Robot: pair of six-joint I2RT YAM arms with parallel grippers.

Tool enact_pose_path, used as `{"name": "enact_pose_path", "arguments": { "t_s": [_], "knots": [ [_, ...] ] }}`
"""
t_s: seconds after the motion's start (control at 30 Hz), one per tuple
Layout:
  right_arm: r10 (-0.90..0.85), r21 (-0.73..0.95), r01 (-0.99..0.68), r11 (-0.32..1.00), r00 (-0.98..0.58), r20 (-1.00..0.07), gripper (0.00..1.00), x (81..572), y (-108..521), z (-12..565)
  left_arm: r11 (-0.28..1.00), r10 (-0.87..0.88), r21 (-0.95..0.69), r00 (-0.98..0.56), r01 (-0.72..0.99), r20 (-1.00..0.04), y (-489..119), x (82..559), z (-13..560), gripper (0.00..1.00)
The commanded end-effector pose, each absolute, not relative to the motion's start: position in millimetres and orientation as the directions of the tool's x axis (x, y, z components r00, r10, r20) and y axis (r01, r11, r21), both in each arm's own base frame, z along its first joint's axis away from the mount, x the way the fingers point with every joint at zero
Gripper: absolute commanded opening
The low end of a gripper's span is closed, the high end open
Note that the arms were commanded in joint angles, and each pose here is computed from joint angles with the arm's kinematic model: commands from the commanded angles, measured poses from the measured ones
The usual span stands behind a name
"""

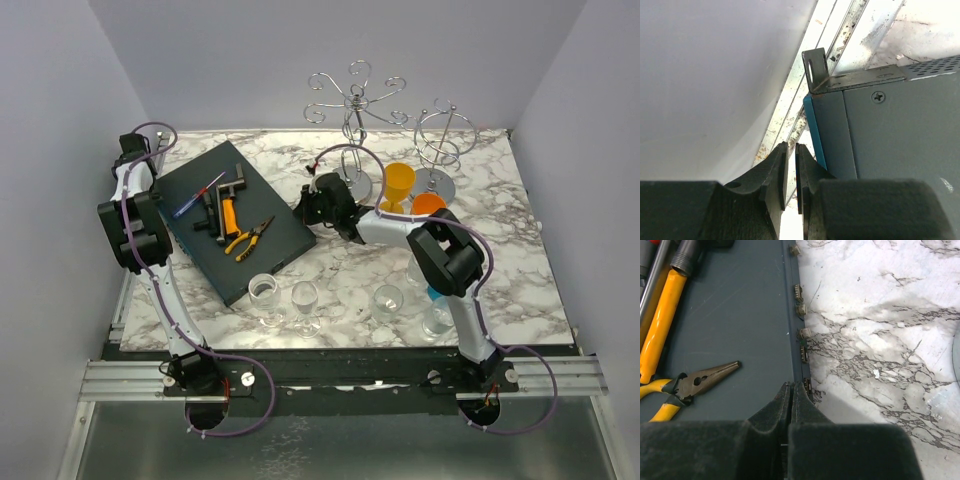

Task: Place the wine glass upside down on the wine glass rack
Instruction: Adjust the distractor at the center of the board.

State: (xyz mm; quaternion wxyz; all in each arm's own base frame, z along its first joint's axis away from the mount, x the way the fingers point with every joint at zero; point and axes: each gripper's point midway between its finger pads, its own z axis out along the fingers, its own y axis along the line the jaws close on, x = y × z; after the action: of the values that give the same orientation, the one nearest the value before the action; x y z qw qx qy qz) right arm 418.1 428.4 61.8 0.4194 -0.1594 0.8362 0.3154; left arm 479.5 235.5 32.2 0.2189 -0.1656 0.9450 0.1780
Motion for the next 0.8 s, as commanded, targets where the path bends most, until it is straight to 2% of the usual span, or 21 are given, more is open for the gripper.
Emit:
{"name": "enact_pose_path", "arguments": {
  "t_s": [0.0, 0.17, 0.33, 0.53, 0.77],
  "knots": [
    [-0.37, 0.567, -0.569, 0.596, -0.821, -0.435, 0.0, 238, 458, -39, 0.971, -0.189, 0.033, -0.846, -0.237, -0.498, 141, 526, 7, 0.2],
    [-0.247, 0.489, -0.504, 0.712, -0.831, -0.498, 0.0, 289, 416, -16, 0.973, -0.191, 0.026, -0.86, -0.231, -0.473, 137, 513, 1, 0.2],
    [-0.164, 0.439, -0.431, 0.788, -0.835, -0.525, 0.0, 319, 379, -6, 0.975, -0.183, 0.026, -0.866, -0.22, -0.465, 134, 504, -2, 0.2],
    [-0.14, 0.441, -0.403, 0.802, -0.845, -0.516, 0.0, 325, 379, -12, 0.976, -0.181, 0.023, -0.865, -0.217, -0.469, 134, 501, 1, 0.2],
    [-0.001, 0.402, -0.322, 0.857, -0.781, -0.625, 0.0, 373, 363, 19, 0.976, -0.176, 0.027, -0.865, -0.214, -0.47, 138, 500, 2, 0.2]
  ]
}}
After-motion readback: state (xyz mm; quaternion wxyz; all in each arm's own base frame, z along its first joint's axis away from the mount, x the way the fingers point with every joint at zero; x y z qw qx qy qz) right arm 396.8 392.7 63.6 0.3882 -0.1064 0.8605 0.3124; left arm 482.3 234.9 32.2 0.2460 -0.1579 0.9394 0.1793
